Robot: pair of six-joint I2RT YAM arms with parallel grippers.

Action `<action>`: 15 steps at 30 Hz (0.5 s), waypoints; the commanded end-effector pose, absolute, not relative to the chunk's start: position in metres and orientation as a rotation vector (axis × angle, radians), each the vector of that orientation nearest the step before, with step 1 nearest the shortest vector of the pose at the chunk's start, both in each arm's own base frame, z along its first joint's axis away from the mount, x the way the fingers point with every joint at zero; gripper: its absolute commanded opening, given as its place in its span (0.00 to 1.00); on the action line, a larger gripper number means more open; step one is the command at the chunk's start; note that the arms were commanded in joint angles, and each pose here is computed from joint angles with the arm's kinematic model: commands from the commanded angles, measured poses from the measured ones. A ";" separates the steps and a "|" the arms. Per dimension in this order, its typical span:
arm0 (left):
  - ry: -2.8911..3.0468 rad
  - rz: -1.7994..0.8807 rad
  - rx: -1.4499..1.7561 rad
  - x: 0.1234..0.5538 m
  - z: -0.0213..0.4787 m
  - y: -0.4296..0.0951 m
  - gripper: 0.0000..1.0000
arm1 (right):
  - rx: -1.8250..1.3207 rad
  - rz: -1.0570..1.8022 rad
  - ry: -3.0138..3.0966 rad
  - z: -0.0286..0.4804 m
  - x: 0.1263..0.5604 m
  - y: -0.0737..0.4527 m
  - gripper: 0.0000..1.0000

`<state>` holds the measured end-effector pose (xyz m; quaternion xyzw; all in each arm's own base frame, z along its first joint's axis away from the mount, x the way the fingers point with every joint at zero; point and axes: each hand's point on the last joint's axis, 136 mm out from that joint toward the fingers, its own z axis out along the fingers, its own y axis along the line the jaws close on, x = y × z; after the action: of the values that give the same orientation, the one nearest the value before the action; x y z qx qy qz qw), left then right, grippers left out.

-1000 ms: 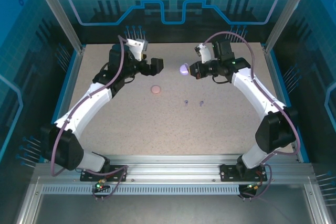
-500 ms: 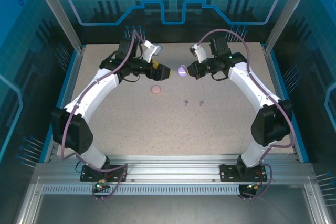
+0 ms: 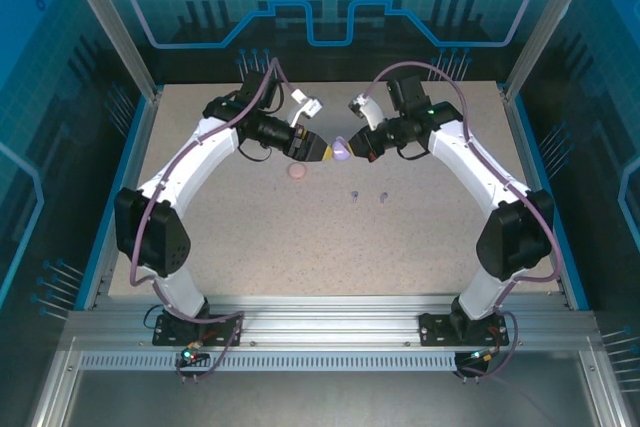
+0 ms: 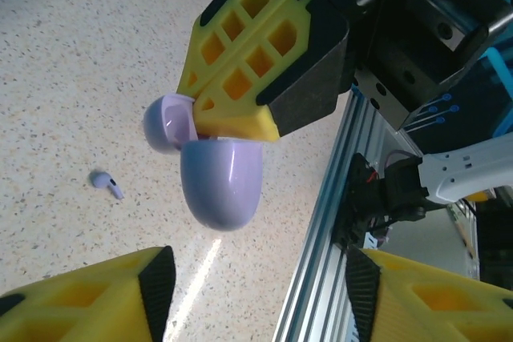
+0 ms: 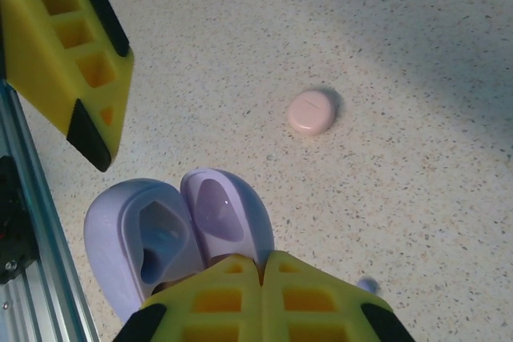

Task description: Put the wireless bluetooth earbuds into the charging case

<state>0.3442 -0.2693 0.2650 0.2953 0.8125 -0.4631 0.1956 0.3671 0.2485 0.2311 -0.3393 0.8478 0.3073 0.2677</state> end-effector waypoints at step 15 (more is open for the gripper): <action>2.261 -1.375 0.923 0.332 0.274 -0.284 0.51 | -1.033 0.876 2.220 0.255 0.337 0.268 0.00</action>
<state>0.3377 -0.2773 0.2703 0.3078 0.8070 -0.4722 0.1763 0.3513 0.2576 0.2295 -0.3580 0.8439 0.3115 0.2504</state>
